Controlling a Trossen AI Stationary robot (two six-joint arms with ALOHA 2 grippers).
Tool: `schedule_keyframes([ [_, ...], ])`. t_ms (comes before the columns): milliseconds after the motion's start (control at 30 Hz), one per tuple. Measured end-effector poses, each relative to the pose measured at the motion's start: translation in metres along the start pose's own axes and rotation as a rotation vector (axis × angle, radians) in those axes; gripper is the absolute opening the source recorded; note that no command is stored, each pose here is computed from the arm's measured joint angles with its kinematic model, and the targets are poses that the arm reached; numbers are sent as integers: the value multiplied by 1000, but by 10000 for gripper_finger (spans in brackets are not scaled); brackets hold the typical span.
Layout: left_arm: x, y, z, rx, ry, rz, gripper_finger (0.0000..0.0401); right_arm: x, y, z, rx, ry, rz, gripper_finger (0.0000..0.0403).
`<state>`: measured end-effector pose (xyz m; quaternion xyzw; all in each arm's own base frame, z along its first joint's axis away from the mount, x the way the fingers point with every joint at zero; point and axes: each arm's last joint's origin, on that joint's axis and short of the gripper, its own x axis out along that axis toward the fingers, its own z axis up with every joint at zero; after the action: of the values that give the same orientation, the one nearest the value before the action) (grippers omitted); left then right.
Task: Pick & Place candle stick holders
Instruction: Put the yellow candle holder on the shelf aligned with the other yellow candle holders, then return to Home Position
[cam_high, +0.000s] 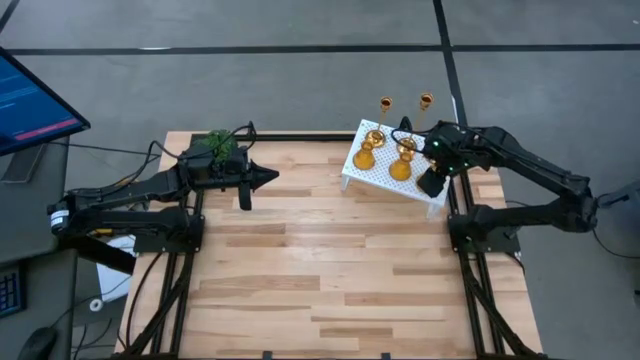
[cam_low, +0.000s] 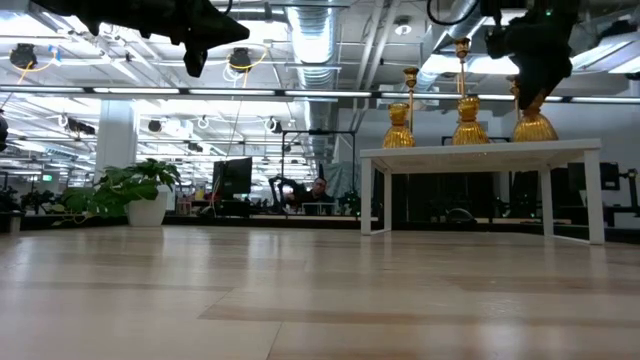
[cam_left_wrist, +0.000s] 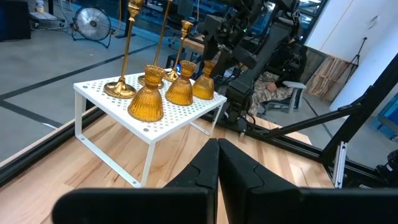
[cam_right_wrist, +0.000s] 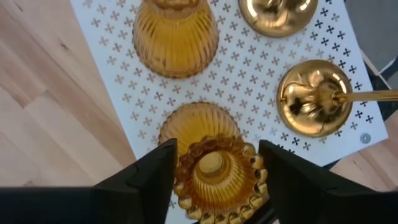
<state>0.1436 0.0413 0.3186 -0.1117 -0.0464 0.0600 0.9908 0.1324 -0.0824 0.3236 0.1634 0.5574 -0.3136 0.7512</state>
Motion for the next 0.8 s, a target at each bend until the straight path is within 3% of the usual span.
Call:
schedule_keyframes([
  [400,0,0,0,0,0,0,8,-2,1,0,0,-2,31,257],
  [600,0,0,0,0,0,0,8,-20,-2,6,9,-79,13,309],
  [800,0,0,0,-24,-1,0,8,-51,-9,5,10,-143,-45,321],
])
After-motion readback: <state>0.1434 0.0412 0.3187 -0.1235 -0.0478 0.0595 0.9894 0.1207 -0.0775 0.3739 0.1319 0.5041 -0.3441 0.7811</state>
